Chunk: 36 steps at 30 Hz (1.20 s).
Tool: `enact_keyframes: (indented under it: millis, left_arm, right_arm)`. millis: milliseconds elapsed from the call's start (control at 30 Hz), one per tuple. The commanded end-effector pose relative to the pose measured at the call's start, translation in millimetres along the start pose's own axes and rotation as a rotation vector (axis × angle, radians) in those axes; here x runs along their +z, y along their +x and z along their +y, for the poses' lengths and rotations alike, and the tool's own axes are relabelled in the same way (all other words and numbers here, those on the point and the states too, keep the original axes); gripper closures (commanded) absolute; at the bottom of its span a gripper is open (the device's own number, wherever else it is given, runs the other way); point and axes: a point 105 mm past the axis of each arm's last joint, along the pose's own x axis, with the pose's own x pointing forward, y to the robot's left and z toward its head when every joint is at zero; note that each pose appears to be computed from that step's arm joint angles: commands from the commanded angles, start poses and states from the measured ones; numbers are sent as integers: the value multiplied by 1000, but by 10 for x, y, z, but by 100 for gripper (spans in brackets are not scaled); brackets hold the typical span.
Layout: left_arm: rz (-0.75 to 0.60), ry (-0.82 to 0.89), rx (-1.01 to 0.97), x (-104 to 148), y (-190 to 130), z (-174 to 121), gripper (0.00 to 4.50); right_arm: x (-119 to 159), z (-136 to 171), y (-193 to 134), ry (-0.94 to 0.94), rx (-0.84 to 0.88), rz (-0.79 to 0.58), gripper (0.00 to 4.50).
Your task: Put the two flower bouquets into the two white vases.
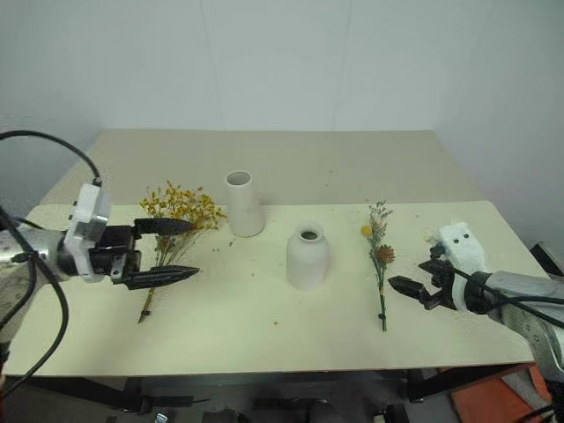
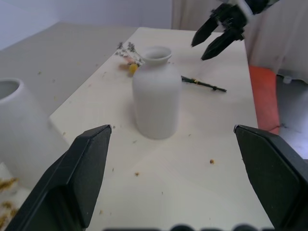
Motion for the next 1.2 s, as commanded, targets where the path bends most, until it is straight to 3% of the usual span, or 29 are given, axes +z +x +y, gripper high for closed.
enact_keyframes:
  millis: [33,233,767,867,1200]
  left_arm:
    - [-6,36,-44,-19,172,-4,3]
    - [3,45,-80,-103,309,-40,3]
    - [15,45,-62,-196,264,-50,3]
    - [21,46,-55,-209,243,-45,0]
    - [22,47,-33,-229,204,-36,0]
  right_arm:
    - [83,-15,31,28,-16,-7,0]
    - [167,-4,138,99,-13,18,0]
    - [-27,107,650,137,-61,128,0]
    - [-76,106,725,116,-65,154,57]
    - [-66,34,782,125,-86,170,405]
